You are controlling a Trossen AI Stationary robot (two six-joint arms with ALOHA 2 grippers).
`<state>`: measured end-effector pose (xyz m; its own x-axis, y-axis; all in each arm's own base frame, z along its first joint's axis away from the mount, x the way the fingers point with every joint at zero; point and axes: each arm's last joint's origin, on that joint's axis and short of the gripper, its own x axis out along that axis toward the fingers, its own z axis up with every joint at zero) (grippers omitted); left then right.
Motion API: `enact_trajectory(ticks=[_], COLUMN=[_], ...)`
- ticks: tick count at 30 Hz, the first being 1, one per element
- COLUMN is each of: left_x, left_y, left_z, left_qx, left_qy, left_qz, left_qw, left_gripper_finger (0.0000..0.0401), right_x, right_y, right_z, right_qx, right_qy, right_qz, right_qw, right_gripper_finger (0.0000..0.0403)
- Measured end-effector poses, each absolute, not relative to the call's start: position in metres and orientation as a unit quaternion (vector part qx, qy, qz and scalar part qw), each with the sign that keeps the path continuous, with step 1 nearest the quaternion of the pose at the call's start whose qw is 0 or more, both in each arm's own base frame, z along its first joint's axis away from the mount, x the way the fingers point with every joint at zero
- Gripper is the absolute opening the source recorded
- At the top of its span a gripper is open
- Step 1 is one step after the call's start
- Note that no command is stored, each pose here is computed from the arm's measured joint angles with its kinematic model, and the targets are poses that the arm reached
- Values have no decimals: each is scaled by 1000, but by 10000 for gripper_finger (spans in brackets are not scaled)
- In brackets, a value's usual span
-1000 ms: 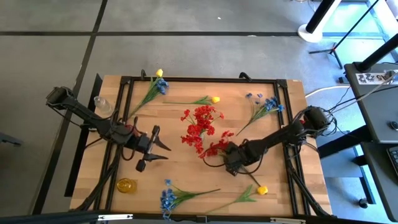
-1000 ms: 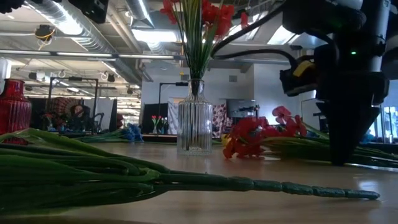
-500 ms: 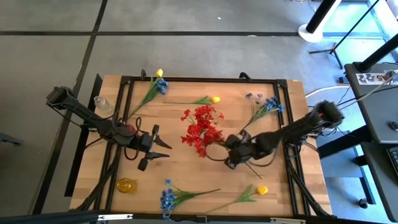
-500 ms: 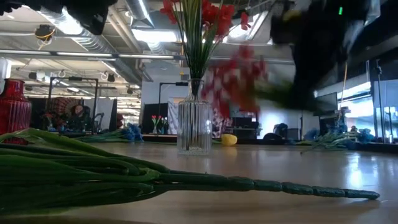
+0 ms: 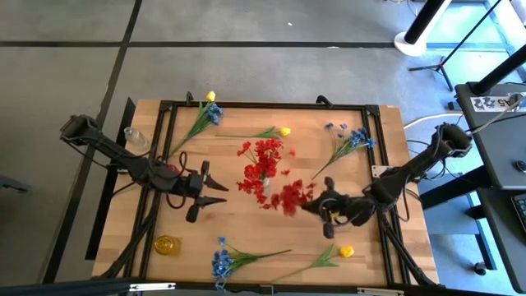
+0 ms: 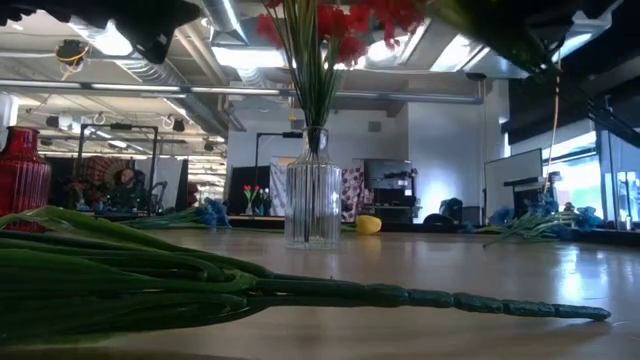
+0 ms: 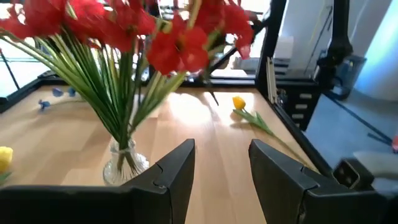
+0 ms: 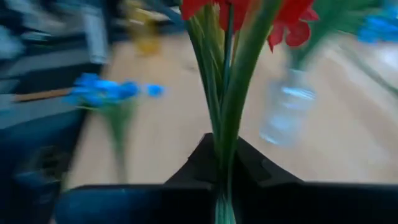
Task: Sort flowers into vase by color
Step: Put the red flower into the transparent vase
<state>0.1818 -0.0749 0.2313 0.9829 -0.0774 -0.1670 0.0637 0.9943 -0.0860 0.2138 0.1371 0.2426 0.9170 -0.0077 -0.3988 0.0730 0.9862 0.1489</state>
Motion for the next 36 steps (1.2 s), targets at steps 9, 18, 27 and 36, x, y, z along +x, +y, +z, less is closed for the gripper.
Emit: enact_trajectory(ticks=[9,18,27,36], left_x=[185,191,207,212], left_y=[-68,-66,-73,-75], left_z=[235,234,215,207], left_qx=[-48,-40,-28,-32], left_qy=[66,57,84,103], left_qz=[-17,-10,-5,-3], left_qw=[997,998,996,994], left_gripper_finger=[149,149,149,149], right_x=[217,249,285,285], right_y=[149,142,118,94], right_z=[261,270,252,269], right_qx=[15,-25,-53,-151], right_qy=[76,-88,-213,-270], right_qz=[163,194,112,-35], right_qw=[984,977,969,950], right_gripper_finger=[17,11,11,12])
